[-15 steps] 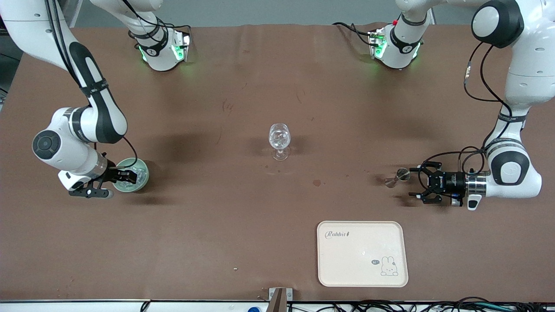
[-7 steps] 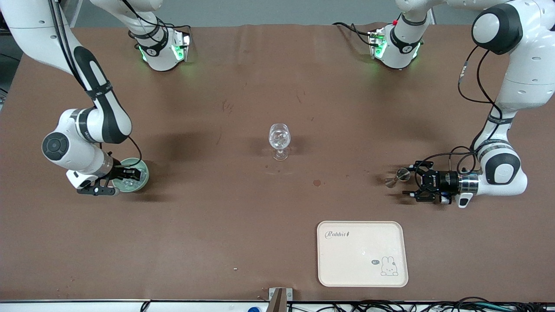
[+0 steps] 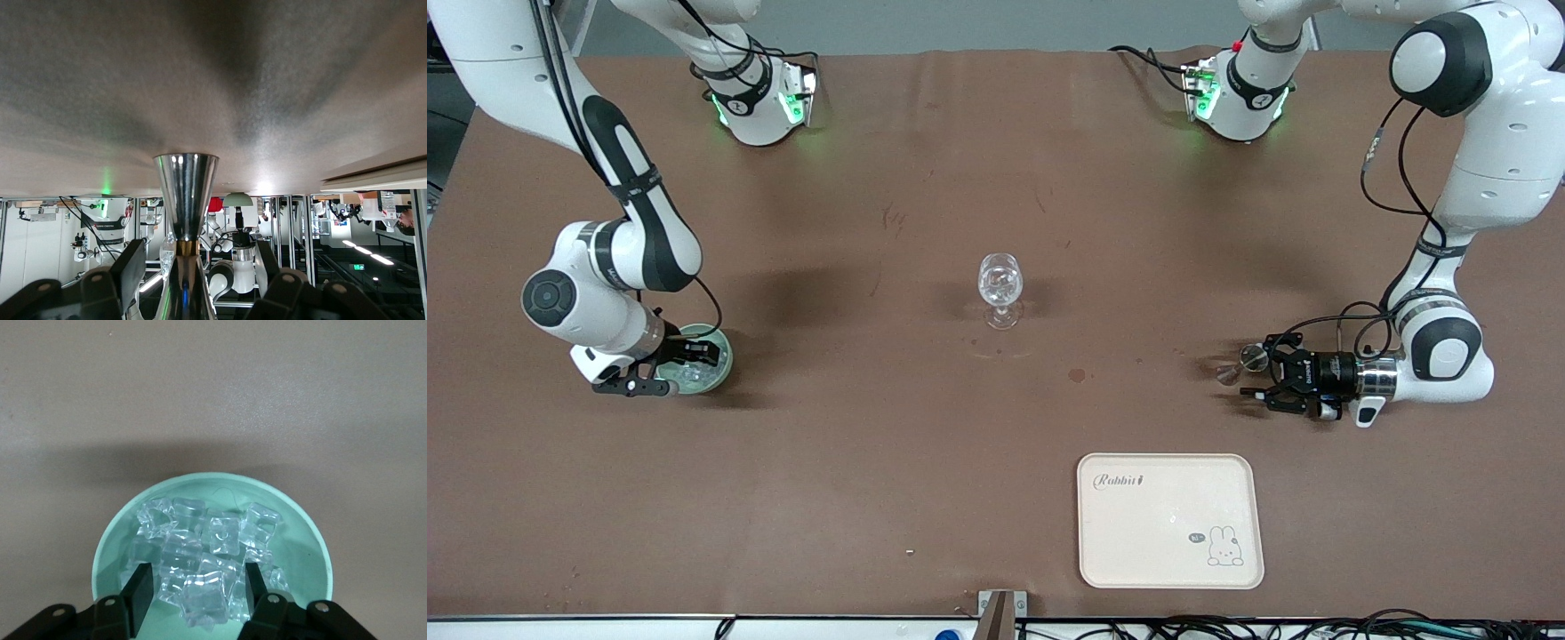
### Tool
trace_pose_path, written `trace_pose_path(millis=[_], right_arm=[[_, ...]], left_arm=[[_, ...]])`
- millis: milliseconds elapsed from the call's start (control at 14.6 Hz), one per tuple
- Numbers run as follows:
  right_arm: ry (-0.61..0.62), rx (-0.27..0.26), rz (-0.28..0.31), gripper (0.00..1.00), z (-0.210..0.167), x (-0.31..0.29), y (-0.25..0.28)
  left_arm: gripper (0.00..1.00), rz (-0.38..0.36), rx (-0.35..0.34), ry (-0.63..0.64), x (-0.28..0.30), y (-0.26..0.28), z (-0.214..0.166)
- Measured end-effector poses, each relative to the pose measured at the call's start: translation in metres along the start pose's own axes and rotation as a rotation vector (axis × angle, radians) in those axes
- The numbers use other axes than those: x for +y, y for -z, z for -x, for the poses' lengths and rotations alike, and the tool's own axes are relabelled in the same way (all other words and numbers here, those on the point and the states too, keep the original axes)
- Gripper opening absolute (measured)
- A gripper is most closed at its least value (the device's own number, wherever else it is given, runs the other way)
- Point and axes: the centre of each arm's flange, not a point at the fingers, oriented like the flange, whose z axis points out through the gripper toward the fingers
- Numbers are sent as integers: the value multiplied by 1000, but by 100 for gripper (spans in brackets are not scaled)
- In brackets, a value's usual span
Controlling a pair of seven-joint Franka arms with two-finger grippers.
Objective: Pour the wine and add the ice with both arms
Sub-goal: 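Lift the ice cube with the right gripper while the left gripper lifts the jigger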
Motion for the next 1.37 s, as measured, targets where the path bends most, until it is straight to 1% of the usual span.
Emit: trace_pose_path(millis=[481, 549, 618, 687, 755, 824, 893, 961, 1030, 1099, 1167, 1236, 1304, 1373], right_arm=[[9, 5, 1, 64, 0, 0, 9], [11, 5, 2, 64, 0, 0, 11], [13, 4, 2, 64, 0, 0, 13], [14, -1, 2, 63, 1, 0, 14], [15, -7, 3, 62, 2, 0, 15], [17, -12, 3, 62, 2, 0, 15], [17, -16, 3, 59, 3, 0, 14], [18, -20, 3, 59, 3, 0, 14], [18, -23, 3, 51, 5, 0, 12], [18, -26, 3, 51, 6, 0, 11], [19, -28, 3, 47, 6, 0, 10], [19, -28, 3, 37, 6, 0, 10], [19, -27, 3, 26, 6, 0, 11], [19, -26, 3, 27, 6, 0, 11]], left_arm=[[73, -3, -5, 10, -3, -3, -6], [69, -3, -5, 11, -3, -3, -7], [68, -3, -6, 11, -3, -3, -7], [63, -3, -6, 11, -3, -3, -7], [63, -3, -6, 11, -3, -3, -7], [59, -3, -6, 11, -3, -3, -7], [59, -3, -6, 12, -3, -3, -7], [58, -3, -6, 13, -4, -4, -8], [57, -4, -7, 15, -4, -4, -9], [56, -4, -8, 16, -4, -5, -10], [54, -4, -9, 17, -5, -5, -11], [54, -4, -9, 17, -5, -5, -10], [51, -4, -9, 17, -5, -5, -10], [51, -4, -9, 17, -5, -5, -10]])
